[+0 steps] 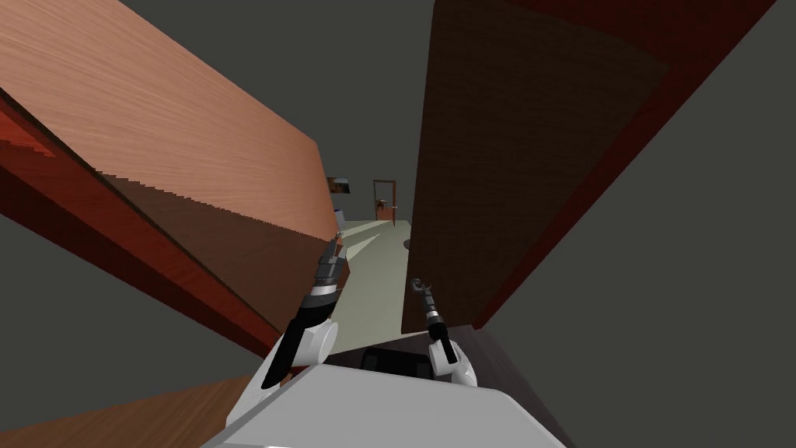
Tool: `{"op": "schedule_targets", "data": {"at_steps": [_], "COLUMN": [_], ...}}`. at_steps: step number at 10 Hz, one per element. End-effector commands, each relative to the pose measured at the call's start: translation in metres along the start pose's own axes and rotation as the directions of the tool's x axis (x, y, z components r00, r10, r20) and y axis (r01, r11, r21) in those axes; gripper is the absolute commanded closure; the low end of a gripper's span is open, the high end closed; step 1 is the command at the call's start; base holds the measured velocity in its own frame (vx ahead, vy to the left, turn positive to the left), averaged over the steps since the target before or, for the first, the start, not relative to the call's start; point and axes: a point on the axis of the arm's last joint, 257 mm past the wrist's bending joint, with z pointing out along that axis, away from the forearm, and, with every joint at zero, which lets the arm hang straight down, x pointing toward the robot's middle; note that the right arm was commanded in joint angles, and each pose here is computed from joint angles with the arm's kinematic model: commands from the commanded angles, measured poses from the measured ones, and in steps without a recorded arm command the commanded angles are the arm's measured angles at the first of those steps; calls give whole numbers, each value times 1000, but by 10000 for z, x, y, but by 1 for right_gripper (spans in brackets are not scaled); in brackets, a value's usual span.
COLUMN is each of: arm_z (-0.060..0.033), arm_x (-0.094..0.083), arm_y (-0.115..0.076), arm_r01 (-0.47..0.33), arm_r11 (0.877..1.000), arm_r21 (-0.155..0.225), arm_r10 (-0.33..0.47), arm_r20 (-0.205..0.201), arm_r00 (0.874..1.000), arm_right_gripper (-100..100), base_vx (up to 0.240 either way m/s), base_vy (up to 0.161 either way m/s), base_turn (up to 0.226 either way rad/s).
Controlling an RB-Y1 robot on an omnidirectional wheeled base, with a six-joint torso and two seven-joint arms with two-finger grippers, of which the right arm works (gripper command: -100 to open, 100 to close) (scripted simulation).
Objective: Push the door open
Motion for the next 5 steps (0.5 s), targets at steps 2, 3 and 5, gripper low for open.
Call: {"op": "schedule_targets", "data": {"at_steps": [2,3,5], "arm_z": [39,34,34], "arm_x": [-310,-396,-396], "arm_y": [70,68,68], "arm_r01": [23,28,28], "arm_r11": [1000,1000,1000], "arm_r21": [-16,-15,-15], "arm_r10": [-22,-27,-27], "arm_r20": [45,59,59], "arm_r00": [999,998,998], "arm_right_gripper": [100,100,100], "base_vx": [167,188,88], "base_vy": [87,79,28], "base_turn": [-36,-73,0]}}
